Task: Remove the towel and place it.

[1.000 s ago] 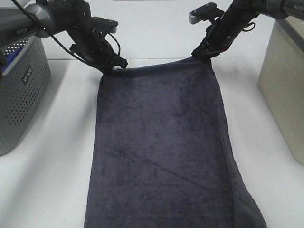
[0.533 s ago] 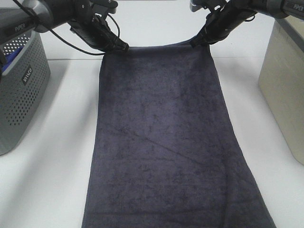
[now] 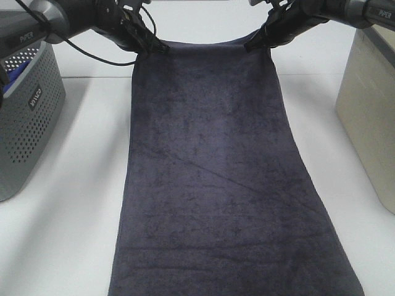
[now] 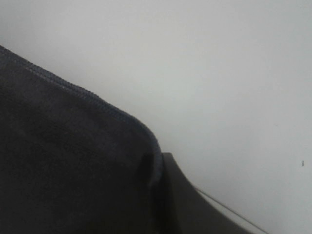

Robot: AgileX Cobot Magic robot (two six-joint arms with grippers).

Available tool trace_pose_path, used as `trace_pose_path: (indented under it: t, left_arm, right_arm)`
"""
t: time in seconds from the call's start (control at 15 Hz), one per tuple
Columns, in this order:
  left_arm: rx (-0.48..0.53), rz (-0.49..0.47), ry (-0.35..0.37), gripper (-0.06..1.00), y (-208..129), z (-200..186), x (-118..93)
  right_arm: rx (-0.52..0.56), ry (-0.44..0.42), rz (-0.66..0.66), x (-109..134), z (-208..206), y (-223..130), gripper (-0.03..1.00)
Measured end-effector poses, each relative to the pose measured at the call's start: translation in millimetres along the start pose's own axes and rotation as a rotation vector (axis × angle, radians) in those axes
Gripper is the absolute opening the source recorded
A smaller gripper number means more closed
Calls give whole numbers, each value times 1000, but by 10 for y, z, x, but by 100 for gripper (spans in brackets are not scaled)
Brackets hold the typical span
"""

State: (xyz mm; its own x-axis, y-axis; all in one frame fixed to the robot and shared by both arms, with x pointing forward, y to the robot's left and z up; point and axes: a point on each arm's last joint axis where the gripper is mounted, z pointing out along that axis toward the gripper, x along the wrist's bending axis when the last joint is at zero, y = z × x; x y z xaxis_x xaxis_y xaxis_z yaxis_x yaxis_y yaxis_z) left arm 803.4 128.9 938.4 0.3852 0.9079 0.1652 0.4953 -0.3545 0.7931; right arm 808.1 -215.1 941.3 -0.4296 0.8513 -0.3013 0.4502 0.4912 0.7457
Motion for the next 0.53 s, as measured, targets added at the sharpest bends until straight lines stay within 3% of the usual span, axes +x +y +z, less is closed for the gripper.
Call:
trace_pose_path:
  t: [0.27,0.53]
  left_arm:
    - [31,2,-7,1,-237,209,-51]
    - [-34,3,3,1,-366,380,-82]
  right_arm:
    - [1,-8,11,57,187,-171,2]
    - [-3,-11,56,140,406,-388,2]
